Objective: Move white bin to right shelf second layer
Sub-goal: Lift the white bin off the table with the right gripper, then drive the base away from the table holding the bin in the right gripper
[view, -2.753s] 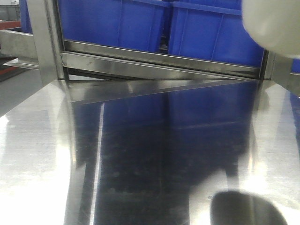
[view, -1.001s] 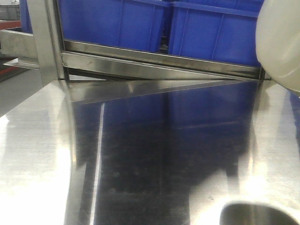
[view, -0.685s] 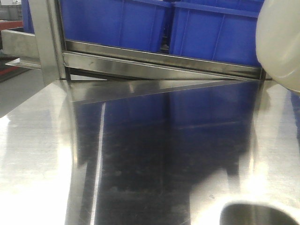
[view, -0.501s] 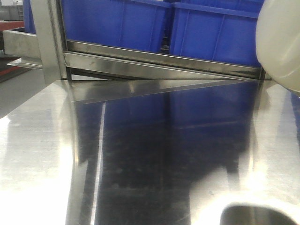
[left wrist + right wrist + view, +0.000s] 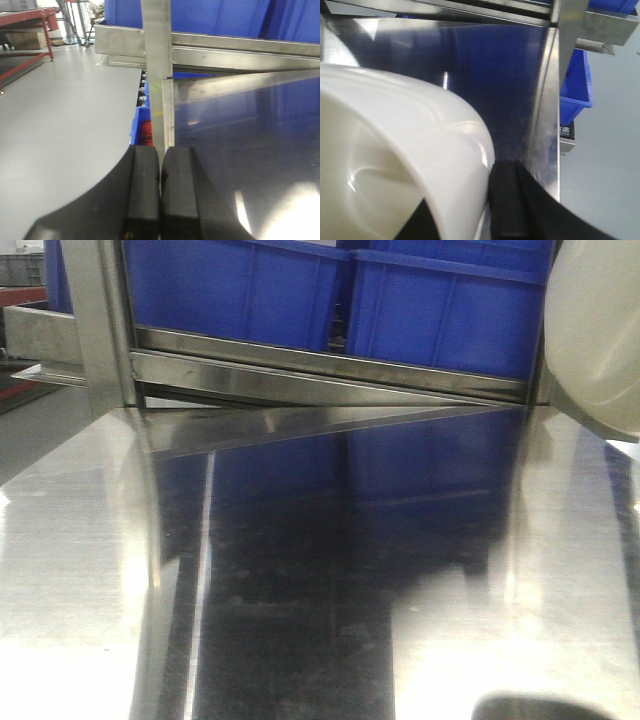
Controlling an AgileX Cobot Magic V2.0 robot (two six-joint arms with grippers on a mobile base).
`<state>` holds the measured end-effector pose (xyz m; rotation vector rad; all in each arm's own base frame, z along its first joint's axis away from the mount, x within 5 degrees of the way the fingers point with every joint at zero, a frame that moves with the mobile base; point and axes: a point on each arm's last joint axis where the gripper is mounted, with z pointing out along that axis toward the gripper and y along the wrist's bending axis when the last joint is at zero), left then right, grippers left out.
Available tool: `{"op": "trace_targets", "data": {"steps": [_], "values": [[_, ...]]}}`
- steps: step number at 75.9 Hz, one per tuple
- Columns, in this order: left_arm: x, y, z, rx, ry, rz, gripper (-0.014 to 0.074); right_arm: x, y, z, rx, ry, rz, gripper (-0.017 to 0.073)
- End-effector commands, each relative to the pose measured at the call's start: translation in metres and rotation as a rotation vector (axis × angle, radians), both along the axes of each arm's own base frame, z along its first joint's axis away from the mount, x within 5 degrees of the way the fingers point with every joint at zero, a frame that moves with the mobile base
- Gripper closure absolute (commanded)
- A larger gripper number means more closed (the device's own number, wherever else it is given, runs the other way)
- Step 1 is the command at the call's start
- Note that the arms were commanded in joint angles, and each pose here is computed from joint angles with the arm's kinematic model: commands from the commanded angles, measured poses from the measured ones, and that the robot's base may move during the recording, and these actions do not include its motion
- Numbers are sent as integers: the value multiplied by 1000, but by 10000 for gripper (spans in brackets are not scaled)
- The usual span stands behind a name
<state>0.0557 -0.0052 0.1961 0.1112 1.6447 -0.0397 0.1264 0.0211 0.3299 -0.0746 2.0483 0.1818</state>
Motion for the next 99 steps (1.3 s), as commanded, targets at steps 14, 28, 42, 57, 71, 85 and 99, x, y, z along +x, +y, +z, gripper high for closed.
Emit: {"op": "trace_targets", "data": {"steps": [14, 28, 42, 57, 71, 85, 99], "values": [[1, 0, -4, -9, -64, -4, 509, 2, -1, 19, 20, -129, -11, 503], [1, 0, -4, -9, -64, -4, 509, 2, -1, 19, 20, -129, -11, 503], [1, 0, -4, -9, -64, -4, 509, 2, -1, 19, 20, -129, -11, 503], [1, 0, -4, -9, -64, -4, 509, 2, -1, 19, 20, -129, -11, 503], [1, 0, -4, -9, -64, -4, 509, 2, -1, 19, 20, -129, -11, 503], [1, 0, -4, -9, -64, -4, 509, 2, -1, 19, 20, -129, -11, 503], [1, 0, -4, -9, -64, -4, 509, 2, -1, 19, 20, -129, -11, 503]]}}
